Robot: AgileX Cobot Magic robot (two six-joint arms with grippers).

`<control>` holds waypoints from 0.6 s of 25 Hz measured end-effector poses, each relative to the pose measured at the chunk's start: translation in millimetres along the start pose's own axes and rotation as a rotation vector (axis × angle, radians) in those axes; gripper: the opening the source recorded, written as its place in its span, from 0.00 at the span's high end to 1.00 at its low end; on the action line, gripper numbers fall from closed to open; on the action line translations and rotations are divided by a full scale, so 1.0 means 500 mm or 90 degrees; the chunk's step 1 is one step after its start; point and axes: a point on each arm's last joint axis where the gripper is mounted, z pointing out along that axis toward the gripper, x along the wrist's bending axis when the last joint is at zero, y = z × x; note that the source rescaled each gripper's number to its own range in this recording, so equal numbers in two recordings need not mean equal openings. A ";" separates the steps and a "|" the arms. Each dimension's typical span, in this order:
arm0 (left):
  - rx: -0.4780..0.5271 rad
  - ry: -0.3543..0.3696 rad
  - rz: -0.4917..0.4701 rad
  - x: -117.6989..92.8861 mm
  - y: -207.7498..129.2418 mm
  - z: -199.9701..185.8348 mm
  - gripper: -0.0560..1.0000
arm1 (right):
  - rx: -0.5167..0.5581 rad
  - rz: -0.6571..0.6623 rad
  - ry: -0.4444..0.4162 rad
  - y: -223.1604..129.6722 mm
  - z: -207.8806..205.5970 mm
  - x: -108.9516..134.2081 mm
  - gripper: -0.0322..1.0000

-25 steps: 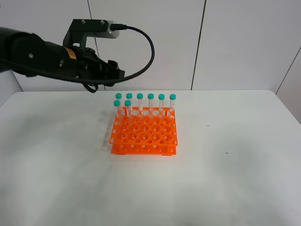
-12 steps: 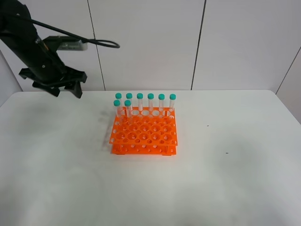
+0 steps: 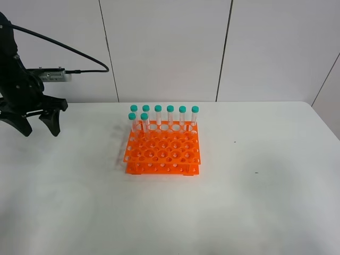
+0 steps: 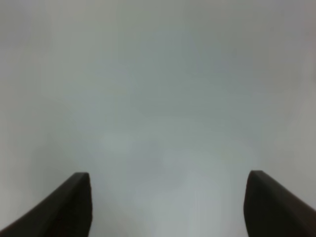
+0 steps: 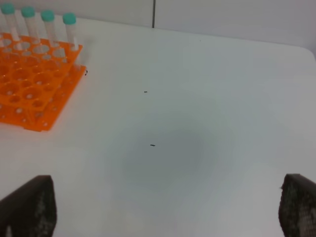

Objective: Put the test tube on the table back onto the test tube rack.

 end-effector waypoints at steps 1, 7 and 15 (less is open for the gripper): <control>-0.001 0.000 0.001 0.000 0.000 0.000 0.00 | 0.000 0.000 0.000 0.000 0.000 0.000 0.00; 0.006 0.000 0.003 0.001 -0.036 -0.006 0.00 | 0.000 0.000 0.000 0.000 0.000 0.000 0.00; -0.062 -0.002 0.004 0.006 -0.220 -0.082 0.00 | 0.000 0.000 0.000 0.000 0.000 0.000 0.00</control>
